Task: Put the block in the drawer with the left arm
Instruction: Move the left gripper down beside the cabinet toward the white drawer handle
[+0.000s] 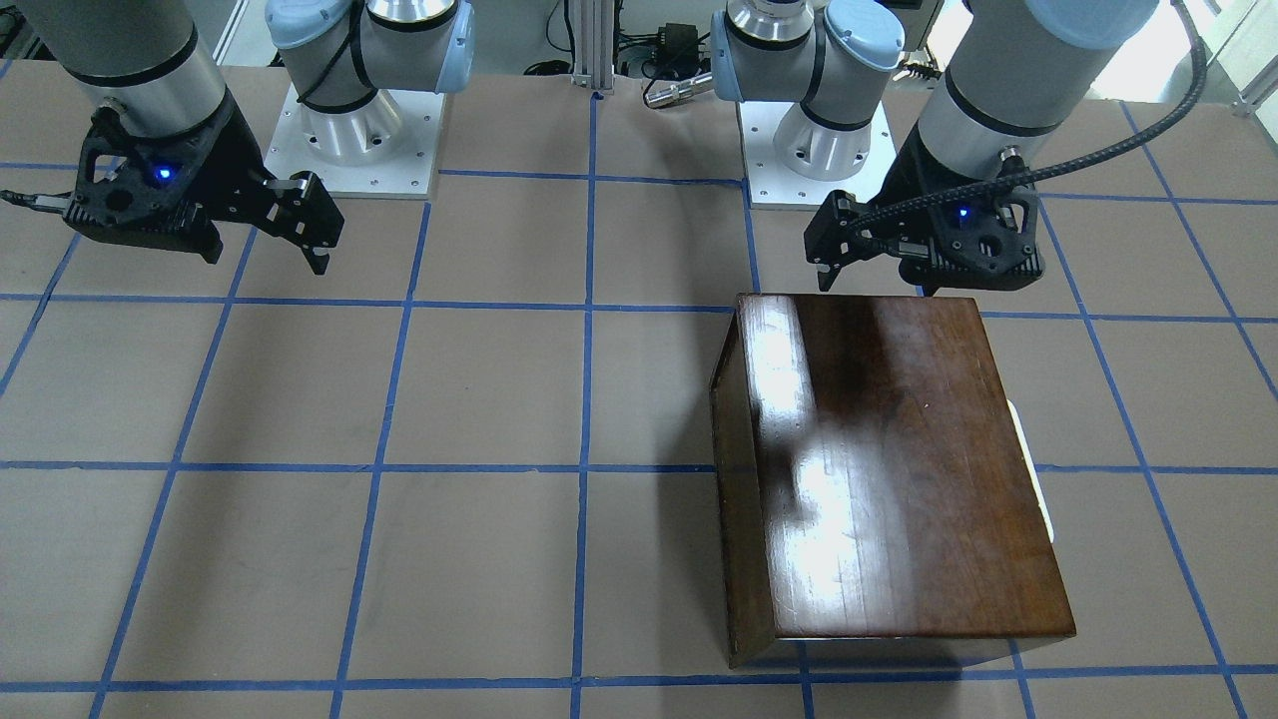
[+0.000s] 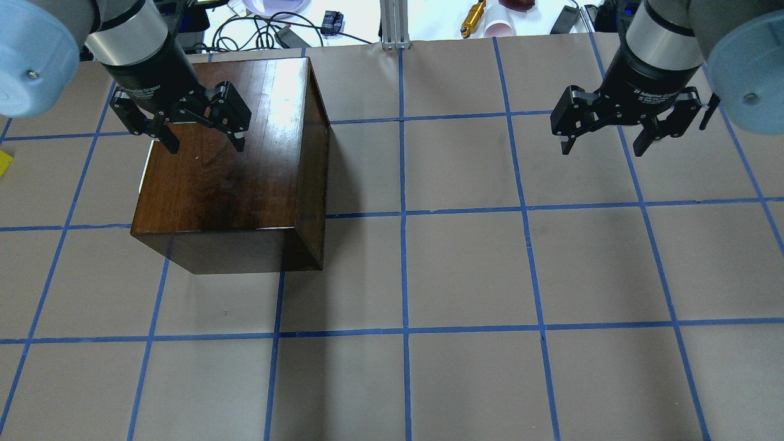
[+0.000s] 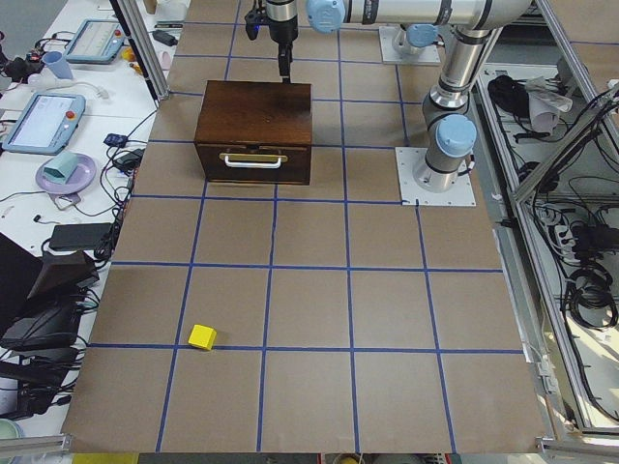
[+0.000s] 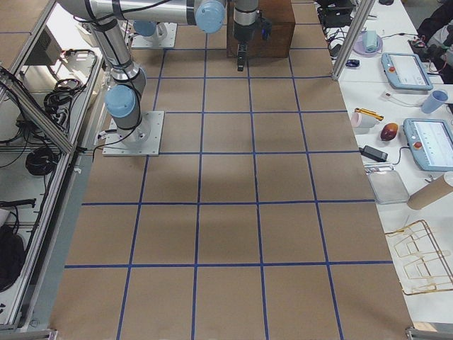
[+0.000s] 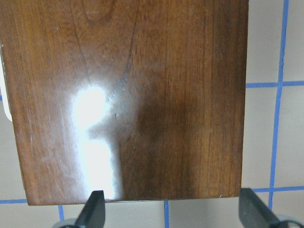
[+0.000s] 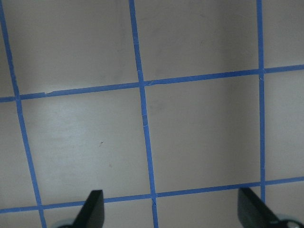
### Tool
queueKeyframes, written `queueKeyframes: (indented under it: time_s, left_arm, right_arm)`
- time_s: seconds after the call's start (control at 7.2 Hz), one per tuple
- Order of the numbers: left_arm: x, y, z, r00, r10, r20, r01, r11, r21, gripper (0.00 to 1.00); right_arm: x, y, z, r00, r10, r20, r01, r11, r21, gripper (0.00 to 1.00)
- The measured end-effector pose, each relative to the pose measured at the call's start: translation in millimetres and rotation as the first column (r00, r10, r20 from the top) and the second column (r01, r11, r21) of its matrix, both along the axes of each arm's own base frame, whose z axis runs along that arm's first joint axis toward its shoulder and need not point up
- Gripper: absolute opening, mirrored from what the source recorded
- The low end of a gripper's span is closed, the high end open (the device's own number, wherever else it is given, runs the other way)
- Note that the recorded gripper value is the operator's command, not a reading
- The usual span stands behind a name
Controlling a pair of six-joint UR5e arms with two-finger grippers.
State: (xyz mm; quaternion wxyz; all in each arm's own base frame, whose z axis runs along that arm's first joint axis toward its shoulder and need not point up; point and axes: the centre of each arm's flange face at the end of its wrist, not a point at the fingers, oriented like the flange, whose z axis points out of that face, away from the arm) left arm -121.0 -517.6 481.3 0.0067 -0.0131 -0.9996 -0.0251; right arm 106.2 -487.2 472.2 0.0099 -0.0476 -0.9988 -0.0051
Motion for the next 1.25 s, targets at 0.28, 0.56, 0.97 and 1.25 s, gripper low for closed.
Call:
queueKeyframes:
  time_s: [0.28,0.56,0.97,1.25]
  left_arm:
    - [2.6,-3.1,-2.2,1.0,0.005,0.001,-0.005,1.0,-0.001,1.0]
    - [14.3,-9.5,-2.1,1.0,0.027,-0.001,-0.027,1.0,-0.009,1.0]
    - [72.3,-30.2,-4.8,0.997,0.075,-0.017,-0.076,0.996,-0.041,1.0]
    - [121.7,-45.8,-12.0,0.991,0.101,-0.088,-0.107,0.992,-0.072,1.0]
  right_arm:
    - [0.0,0.0,0.0,1.0,0.0,0.0,0.0,1.0,0.0,1.0]
    - [-0.2,-0.1,0.0,1.0,-0.001,0.0,0.001,1.0,0.0,1.0]
    - [0.0,0.0,0.0,1.0,0.0,0.0,0.0,1.0,0.0,1.0]
    - [0.0,0.0,0.0,1.0,0.0,0.0,0.0,1.0,0.0,1.0]
